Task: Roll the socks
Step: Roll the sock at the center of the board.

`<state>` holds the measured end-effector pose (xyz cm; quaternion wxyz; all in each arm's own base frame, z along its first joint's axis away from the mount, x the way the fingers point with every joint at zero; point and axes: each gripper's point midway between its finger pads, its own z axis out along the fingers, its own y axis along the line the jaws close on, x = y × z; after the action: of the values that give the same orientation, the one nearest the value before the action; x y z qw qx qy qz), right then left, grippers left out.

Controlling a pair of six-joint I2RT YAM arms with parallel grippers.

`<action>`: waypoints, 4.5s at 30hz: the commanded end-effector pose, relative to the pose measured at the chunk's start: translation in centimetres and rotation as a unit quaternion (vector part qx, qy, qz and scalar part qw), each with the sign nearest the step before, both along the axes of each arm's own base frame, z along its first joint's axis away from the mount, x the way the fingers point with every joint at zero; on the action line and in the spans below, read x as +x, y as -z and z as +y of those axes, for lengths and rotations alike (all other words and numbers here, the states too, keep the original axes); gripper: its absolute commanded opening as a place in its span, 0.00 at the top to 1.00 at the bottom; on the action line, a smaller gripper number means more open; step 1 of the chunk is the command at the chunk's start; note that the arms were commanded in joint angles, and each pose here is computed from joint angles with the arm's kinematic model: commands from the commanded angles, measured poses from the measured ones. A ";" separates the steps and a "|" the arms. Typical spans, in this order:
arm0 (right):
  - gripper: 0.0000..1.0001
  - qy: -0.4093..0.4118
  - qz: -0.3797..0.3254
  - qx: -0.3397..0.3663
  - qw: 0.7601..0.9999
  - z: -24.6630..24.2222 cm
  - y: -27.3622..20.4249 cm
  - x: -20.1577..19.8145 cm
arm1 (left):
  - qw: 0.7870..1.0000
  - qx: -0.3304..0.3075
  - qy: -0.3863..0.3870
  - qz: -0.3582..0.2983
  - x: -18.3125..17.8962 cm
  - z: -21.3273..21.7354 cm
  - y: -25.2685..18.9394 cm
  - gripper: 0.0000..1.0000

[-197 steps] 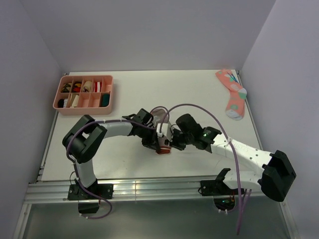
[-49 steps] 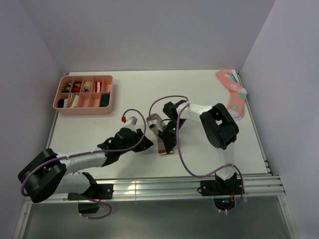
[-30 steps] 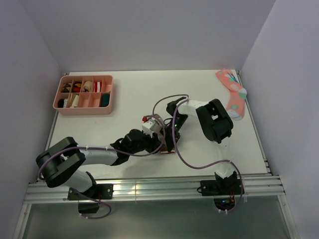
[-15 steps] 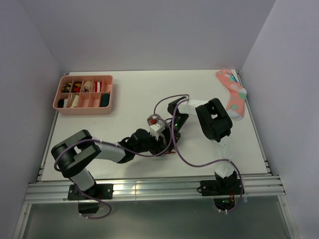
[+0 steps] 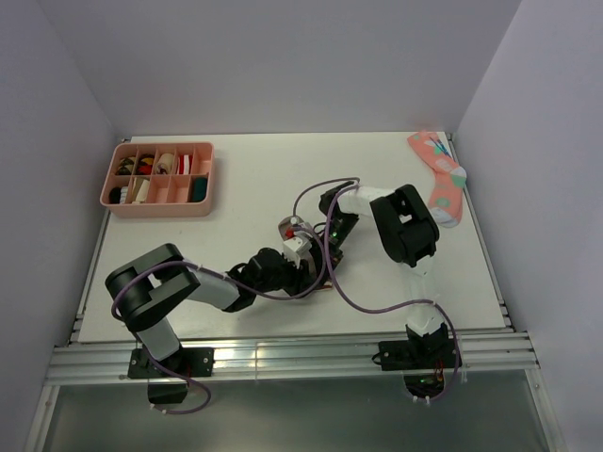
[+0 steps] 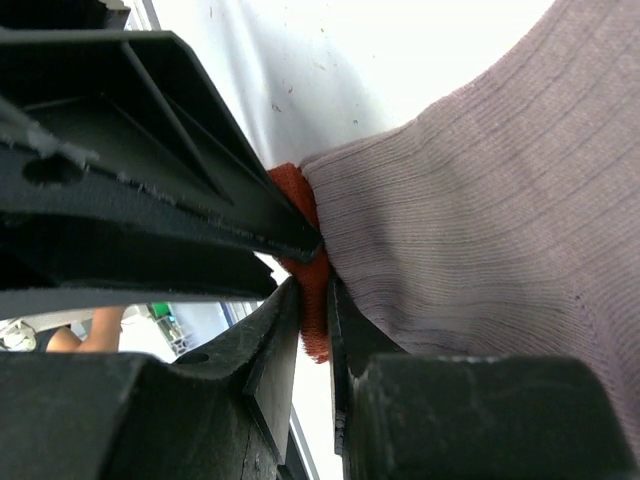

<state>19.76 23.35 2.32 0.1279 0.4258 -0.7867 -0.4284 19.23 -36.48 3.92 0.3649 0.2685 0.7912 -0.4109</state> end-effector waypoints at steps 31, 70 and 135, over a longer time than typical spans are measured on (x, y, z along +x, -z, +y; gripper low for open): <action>0.53 0.077 -0.143 0.010 0.987 -0.3 -3.7 4.9 | 0.981 0.109 -0.009 0.157 -1.5 -0.3 4.0 1.00; 0.50 -0.092 -0.532 0.064 0.840 -1.3 -5.4 0.7 | 0.875 0.129 0.035 0.465 -2.9 4.8 4.2 1.00; 0.79 -0.243 -0.494 0.022 0.834 3.0 1.0 -5.6 | 0.867 0.078 0.022 0.492 -2.2 4.6 2.7 0.92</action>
<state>15.31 26.49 1.82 -0.2307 0.7652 -0.5927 -0.1000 16.39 -32.05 1.87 -0.1353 0.0817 0.8808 -0.4462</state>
